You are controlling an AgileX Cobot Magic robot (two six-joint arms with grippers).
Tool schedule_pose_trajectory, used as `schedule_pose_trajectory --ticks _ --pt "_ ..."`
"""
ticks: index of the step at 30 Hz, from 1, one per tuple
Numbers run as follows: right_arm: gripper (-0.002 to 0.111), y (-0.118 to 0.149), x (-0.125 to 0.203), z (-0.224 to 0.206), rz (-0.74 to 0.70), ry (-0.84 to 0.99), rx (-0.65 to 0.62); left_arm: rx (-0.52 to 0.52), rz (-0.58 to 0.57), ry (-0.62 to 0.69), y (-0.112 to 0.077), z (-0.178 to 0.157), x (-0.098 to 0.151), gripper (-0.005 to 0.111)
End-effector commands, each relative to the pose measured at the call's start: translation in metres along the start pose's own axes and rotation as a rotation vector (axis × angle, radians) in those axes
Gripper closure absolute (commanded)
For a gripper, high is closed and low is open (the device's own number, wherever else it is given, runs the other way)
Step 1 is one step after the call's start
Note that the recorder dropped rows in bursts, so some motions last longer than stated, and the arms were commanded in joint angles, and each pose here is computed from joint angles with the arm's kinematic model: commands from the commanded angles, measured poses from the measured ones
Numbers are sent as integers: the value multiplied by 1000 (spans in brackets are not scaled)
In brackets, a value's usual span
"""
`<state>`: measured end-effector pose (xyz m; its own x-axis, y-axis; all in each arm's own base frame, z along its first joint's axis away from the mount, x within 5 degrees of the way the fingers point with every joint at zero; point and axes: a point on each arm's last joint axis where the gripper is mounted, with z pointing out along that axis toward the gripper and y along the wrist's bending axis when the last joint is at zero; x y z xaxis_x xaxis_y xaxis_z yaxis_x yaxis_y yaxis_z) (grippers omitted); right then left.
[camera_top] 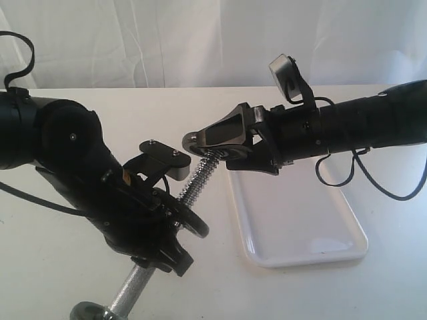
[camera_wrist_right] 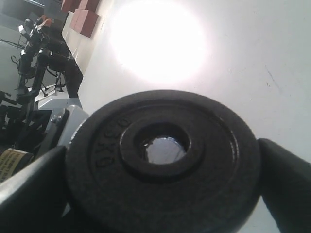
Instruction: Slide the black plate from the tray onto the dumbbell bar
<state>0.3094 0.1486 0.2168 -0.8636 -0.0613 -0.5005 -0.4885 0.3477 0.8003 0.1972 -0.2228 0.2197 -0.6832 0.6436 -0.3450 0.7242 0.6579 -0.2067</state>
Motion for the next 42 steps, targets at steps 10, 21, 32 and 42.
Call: schedule_pose_trajectory --ticks 10,21,32,42 --pt "108 22 -11 -5 -59 -84 -161 25 26 -122 -9 -17 -13 107" --pt "108 22 -12 -5 -102 -145 -174 22 -5 -191 -8 -18 -19 107" --pt "108 19 -10 -7 -85 -157 -170 12 -27 -240 -7 -19 -23 107" --pt "108 5 -18 -28 -46 -217 -130 12 -24 -236 -7 -19 -23 107"
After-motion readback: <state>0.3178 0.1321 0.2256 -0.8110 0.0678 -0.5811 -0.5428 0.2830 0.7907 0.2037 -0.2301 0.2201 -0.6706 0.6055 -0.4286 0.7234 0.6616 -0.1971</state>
